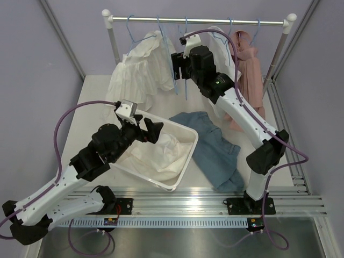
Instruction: Remove the skirt from the hanger
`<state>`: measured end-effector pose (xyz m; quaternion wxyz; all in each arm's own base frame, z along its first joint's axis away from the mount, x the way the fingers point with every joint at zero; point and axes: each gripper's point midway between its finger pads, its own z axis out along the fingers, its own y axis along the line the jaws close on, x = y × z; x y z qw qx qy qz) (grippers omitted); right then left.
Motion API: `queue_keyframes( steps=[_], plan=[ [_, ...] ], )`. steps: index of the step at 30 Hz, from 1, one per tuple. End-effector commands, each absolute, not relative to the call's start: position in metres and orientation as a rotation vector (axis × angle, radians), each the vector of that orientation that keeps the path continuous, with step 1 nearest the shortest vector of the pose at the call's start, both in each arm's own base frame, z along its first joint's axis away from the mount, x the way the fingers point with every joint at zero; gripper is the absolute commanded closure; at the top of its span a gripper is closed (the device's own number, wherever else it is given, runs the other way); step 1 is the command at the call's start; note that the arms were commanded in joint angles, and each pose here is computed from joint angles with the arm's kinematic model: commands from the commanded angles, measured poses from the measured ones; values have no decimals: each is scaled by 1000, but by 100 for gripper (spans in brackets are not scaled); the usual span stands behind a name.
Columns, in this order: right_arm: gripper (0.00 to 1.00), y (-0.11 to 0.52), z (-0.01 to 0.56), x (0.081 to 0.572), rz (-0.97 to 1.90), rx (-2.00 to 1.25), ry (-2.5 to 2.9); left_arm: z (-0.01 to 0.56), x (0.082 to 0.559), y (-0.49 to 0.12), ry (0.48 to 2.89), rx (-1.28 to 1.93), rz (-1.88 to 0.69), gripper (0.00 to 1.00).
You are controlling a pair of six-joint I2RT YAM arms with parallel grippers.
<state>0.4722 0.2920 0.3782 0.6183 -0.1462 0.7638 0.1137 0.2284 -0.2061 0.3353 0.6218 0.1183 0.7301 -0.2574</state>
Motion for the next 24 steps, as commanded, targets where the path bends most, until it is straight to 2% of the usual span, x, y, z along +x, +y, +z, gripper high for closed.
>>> queue_keyframes(
  steps=[1, 7, 10, 14, 15, 17, 18, 20, 21, 24],
  plan=[
    [20, 269, 440, 448, 247, -365, 1586, 347, 228, -216, 1627, 258, -668, 1],
    [7, 230, 440, 411, 242, -513, 1605, 342, 220, -242, 1625, 381, -759, 1],
    [1, 224, 424, 373, 430, -776, 1626, 338, 218, -255, 1626, 445, -790, 1],
    [1, 208, 393, 321, 572, -1073, 1628, 336, 221, -262, 1622, 469, -790, 1],
    [1, 203, 367, 301, 618, -1151, 1694, 334, 222, -264, 1630, 475, -785, 1],
    [1, 206, 356, 260, 698, -1367, 1566, 332, 224, -266, 1633, 485, -779, 1],
    [0, 200, 326, 234, 741, -1519, 1547, 330, 225, -267, 1638, 493, -774, 1],
    [1, 198, 316, 197, 831, -1602, 1467, 329, 226, -268, 1643, 497, -769, 1],
    [1, 193, 293, 182, 888, -1628, 1516, 329, 226, -268, 1643, 500, -767, 1],
    [2, 181, 256, 170, 859, -1680, 1557, 326, 226, -267, 1649, 506, -757, 1]
  ],
)
